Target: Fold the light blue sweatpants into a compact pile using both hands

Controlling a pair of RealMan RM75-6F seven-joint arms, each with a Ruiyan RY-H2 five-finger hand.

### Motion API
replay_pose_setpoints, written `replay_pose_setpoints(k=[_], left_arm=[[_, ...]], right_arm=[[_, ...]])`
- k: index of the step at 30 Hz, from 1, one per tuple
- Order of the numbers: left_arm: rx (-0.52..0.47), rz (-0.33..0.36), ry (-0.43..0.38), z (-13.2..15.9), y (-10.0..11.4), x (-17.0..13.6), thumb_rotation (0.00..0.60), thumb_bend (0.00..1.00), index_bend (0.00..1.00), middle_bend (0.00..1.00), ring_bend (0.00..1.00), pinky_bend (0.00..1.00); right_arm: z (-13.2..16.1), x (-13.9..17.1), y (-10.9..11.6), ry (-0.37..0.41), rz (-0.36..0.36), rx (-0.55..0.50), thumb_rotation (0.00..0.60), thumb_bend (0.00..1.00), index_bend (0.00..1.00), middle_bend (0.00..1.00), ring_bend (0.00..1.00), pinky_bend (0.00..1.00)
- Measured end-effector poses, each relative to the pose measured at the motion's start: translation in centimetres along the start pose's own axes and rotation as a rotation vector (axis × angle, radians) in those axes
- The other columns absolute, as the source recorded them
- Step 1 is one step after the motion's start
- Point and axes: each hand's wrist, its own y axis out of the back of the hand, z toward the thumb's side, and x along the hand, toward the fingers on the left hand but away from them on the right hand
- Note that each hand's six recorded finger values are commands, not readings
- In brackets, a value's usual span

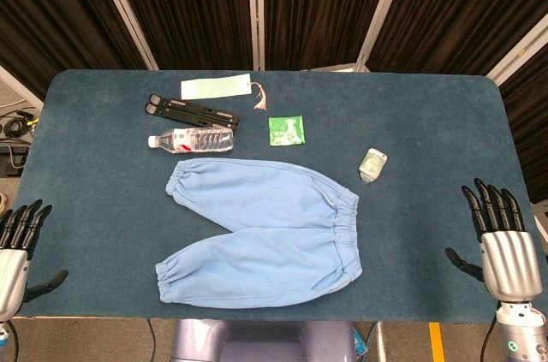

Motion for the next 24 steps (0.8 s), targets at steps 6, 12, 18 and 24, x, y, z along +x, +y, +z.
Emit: replay_pose_setpoints(k=[6,12,18,24], left_arm=[[0.004,-0.002,0.001,0.0,0.0,0.1,0.600,0.00,0.00,0.00,0.00,0.00],[0.016,-0.008,-0.009,0.3,-0.3,0.3,0.600,0.00,0.00,0.00,0.00,0.00],[0.020,-0.018,0.000,0.4,-0.6,1.0,0.600,0.00,0.00,0.00,0.00,0.00],[0.044,-0.015,0.020,0.3,-0.8,2.0,0.600,0.00,0.00,0.00,0.00,0.00]], right_arm=[[0.2,0.1,-0.1,0.011,0.014,-0.007,0.600,0.00,0.00,0.00,0.00,0.00],[0.8,0.6,-1.1,0.039,0.076,-0.018,0.600,0.00,0.00,0.00,0.00,0.00],[2.6,1.0,-4.3,0.186,0.242,0.017,0.600,0.00,0.02,0.01,0.00,0.00],[5.7,1.9,-7.8,0.495,0.355,0.062,0.600,0.00,0.14,0.13,0.03,0.13]])
